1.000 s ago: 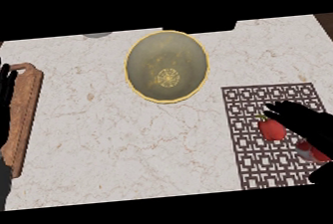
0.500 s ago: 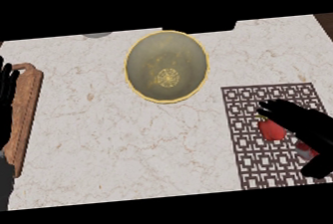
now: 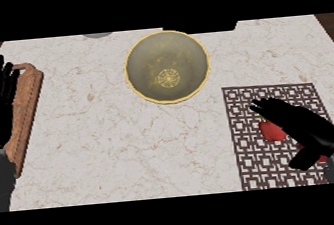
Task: Pick the bell pepper from the placemat and place it in the bowl
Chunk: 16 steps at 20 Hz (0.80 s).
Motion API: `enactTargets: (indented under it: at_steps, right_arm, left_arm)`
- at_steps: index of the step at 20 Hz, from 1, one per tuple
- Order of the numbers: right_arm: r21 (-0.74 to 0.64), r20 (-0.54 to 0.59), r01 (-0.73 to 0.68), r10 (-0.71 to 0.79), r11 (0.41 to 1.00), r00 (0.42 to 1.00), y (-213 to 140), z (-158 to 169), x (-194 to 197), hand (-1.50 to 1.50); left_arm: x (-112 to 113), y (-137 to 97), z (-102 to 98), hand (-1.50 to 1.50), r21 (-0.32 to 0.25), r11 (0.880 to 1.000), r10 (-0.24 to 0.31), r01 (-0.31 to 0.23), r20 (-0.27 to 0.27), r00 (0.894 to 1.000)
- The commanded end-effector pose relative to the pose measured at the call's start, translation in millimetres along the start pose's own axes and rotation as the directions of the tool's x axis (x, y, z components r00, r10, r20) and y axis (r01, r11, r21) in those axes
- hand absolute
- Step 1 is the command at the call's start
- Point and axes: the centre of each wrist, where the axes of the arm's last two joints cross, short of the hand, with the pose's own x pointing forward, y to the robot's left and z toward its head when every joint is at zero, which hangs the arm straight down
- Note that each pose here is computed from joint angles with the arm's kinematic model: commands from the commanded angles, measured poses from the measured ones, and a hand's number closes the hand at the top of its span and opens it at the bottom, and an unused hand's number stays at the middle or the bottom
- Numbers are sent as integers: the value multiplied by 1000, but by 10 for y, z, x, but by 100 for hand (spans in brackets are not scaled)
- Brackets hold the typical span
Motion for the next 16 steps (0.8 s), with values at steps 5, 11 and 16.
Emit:
enactTargets:
  at_steps: [5, 11, 16]
  right_arm:
    - [20, -55, -9, 11, 1000, 998, 130, -144, -272, -150]
    - [-95, 32, -27, 30, 995, 999, 211, -129, -292, 150]
    - [-88, -19, -40, 38, 995, 999, -113, -290, -464, 150]
  left_arm:
    - [78, -176, 2, 0, 6, 1000, 3, -3, 0, 1000]
    - [-34, 115, 6, 0, -5, 1000, 8, -8, 4, 1000]
    - [-36, 23, 51, 0, -1, 1000, -9, 9, 18, 1000]
